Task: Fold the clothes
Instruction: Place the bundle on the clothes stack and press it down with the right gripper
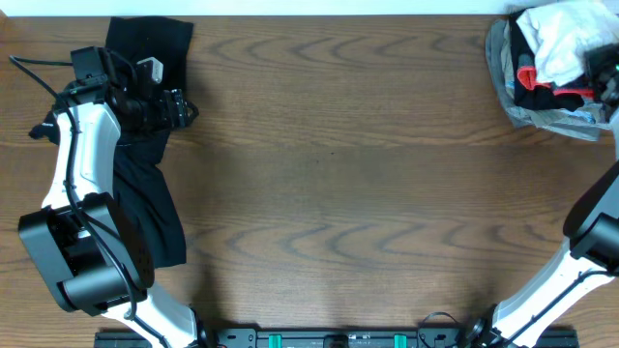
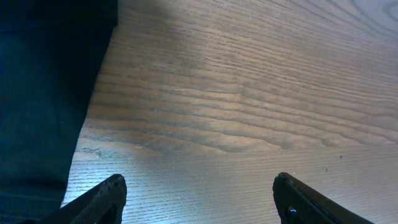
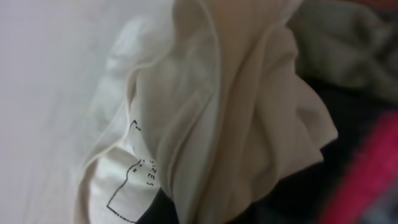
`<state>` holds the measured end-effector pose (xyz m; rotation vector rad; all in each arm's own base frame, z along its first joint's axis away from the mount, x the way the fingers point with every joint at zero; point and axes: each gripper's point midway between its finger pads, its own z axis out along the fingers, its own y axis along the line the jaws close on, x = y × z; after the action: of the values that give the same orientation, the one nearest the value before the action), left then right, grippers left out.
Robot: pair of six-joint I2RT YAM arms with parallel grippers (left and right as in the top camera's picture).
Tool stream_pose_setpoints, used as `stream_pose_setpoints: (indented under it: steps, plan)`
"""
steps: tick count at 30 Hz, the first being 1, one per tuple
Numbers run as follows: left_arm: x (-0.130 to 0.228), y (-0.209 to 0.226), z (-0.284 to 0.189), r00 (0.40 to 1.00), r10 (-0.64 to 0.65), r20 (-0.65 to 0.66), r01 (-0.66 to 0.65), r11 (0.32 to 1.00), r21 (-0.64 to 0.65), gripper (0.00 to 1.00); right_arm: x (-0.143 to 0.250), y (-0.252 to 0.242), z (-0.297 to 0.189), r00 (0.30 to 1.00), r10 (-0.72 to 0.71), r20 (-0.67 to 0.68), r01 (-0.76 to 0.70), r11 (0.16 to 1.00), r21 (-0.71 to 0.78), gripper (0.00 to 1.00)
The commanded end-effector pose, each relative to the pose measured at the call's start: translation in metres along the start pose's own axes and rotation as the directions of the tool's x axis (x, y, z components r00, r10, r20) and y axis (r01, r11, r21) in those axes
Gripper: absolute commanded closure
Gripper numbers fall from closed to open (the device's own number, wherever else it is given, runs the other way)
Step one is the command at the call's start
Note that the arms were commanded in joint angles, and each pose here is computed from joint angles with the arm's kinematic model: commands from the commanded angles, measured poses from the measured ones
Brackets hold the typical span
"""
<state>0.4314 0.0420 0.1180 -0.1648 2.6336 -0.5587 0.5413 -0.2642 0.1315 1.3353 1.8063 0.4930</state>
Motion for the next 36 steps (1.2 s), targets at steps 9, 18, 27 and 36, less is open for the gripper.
stream_pose_setpoints:
  steps: [9, 18, 27, 36]
  plan:
    - [-0.002, -0.006, 0.001, 1.000, 0.020, 0.001, -0.020, 1.000, -0.002, 0.23, 0.038, -0.022, -0.024, 0.964, -0.006, -0.264, 0.012, 1.000, 0.022, 0.50]
    - [-0.002, -0.010, 0.005, 1.000, 0.031, 0.001, -0.031, 1.000, 0.002, 0.23, 0.030, 0.004, -0.096, 0.896, -0.372, -0.244, 0.383, 0.924, -0.004, 0.12]
    - [-0.002, -0.007, 0.010, 1.000, 0.029, -0.005, -0.029, 1.000, 0.002, 0.23, 0.001, 0.061, -0.143, 0.626, -0.779, -0.019, 0.778, 0.627, -0.046, 0.14]
    - [-0.003, -0.007, 0.010, 1.000, 0.030, -0.002, -0.030, 1.000, 0.002, 0.23, -0.007, 0.077, -0.098, 0.571, -0.817, 0.079, 0.819, 0.573, 0.011, 0.74]
